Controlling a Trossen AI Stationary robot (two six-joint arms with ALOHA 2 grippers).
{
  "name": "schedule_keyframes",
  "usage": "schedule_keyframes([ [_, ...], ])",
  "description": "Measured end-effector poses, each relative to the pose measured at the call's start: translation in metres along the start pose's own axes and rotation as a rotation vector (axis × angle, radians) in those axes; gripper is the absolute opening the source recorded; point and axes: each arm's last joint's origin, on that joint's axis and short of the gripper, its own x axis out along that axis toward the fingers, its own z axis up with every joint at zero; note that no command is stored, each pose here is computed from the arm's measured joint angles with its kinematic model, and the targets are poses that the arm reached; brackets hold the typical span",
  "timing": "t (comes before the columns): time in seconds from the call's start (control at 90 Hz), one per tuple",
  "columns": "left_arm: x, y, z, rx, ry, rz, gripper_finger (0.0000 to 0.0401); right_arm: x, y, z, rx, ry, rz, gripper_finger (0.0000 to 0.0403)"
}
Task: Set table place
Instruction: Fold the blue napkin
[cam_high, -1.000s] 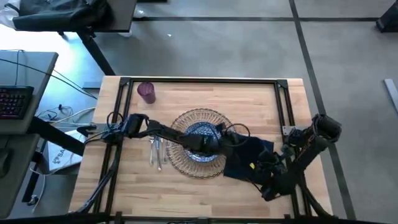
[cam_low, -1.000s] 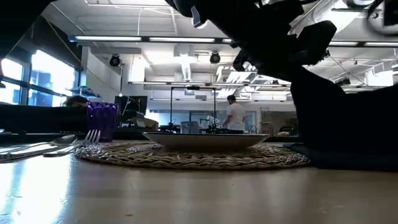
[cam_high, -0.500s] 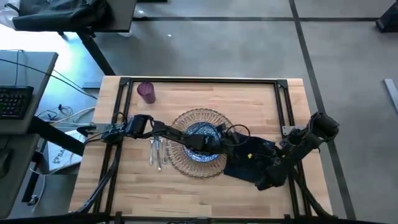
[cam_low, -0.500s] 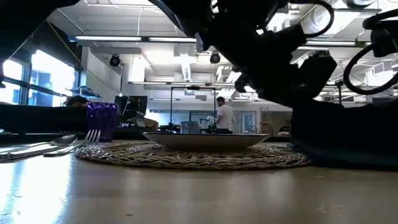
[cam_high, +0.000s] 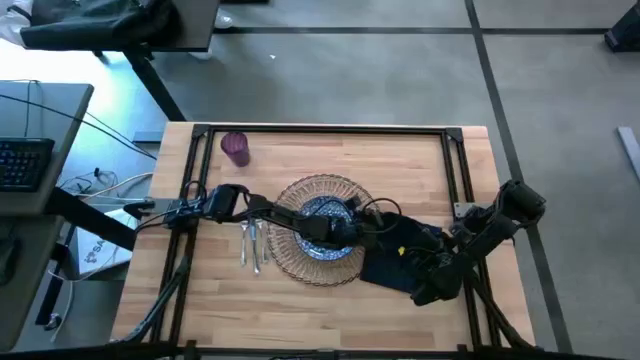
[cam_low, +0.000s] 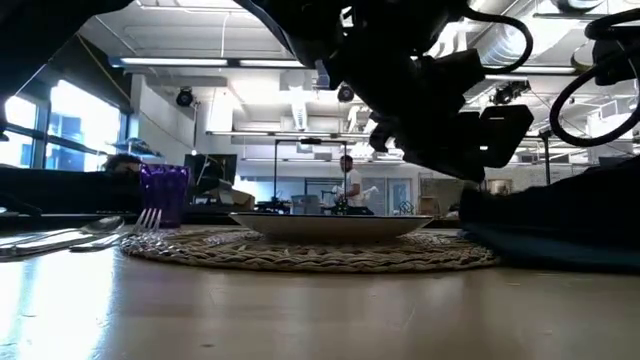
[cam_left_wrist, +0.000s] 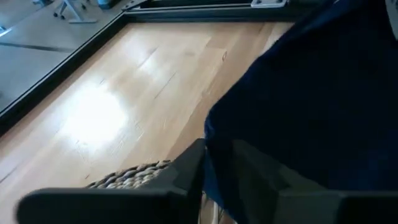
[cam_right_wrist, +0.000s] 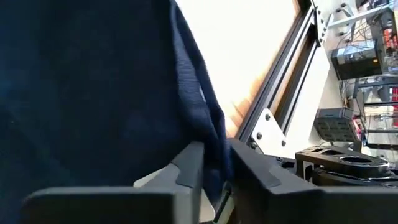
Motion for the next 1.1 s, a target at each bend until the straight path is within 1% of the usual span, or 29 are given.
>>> schedule_keyframes([
  [0.089, -0.004, 0.000, 0.003, 0.007, 0.002, -0.004, 0.0120, 0.000, 0.000, -0.001, -0.003, -0.014, 0.002, 0.0124],
  [0.167, -0.012, -0.002, 0.009, 0.038, -0.004, -0.005, 0.0131, -0.002, 0.000, -0.004, -0.073, -0.056, 0.010, 0.0155],
  [0.233, -0.023, -0.006, 0.015, 0.081, -0.015, -0.020, 0.0136, -0.004, -0.001, -0.007, -0.132, -0.066, 0.019, 0.0174],
  [0.311, -0.034, -0.013, 0.020, 0.137, -0.025, -0.063, 0.0138, -0.009, -0.008, -0.009, -0.166, -0.080, 0.063, 0.0187],
  [0.378, -0.042, -0.020, 0.021, 0.161, -0.026, -0.132, 0.0138, -0.015, -0.013, -0.010, -0.188, -0.106, 0.170, 0.0192],
  [0.456, -0.046, -0.027, 0.018, 0.162, -0.002, -0.244, 0.0138, -0.023, -0.018, -0.008, -0.199, -0.175, 0.353, 0.0192],
  [0.522, -0.050, -0.031, 0.014, 0.166, 0.025, -0.299, 0.0138, -0.025, -0.021, -0.005, -0.223, -0.219, 0.506, 0.0192],
  [0.567, -0.055, -0.036, 0.011, 0.176, 0.041, -0.304, 0.0138, -0.023, -0.022, -0.003, -0.235, -0.224, 0.597, 0.0193],
  [0.611, -0.062, -0.041, 0.010, 0.196, 0.051, -0.282, 0.0136, -0.018, -0.022, -0.001, -0.242, -0.213, 0.674, 0.0193],
  [0.722, -0.093, -0.056, 0.008, 0.250, 0.058, -0.226, 0.0131, 0.004, -0.017, 0.003, -0.252, -0.189, 0.794, 0.0193],
  [0.8, -0.117, -0.064, 0.010, 0.252, 0.049, -0.208, 0.0129, 0.019, -0.013, 0.007, -0.238, -0.169, 0.826, 0.0193],
  [0.922, -0.147, -0.076, 0.007, 0.249, 0.040, -0.187, 0.0128, 0.033, -0.008, 0.015, -0.197, -0.189, 0.844, 0.0203],
  [1.044, -0.172, -0.087, 0.005, 0.240, 0.014, -0.173, 0.0128, 0.041, -0.005, 0.029, -0.166, -0.217, 0.843, 0.0216],
  [1.1, -0.180, -0.091, 0.003, 0.240, -0.001, -0.165, 0.0128, 0.046, -0.004, 0.033, -0.174, -0.213, 0.835, 0.0217],
])
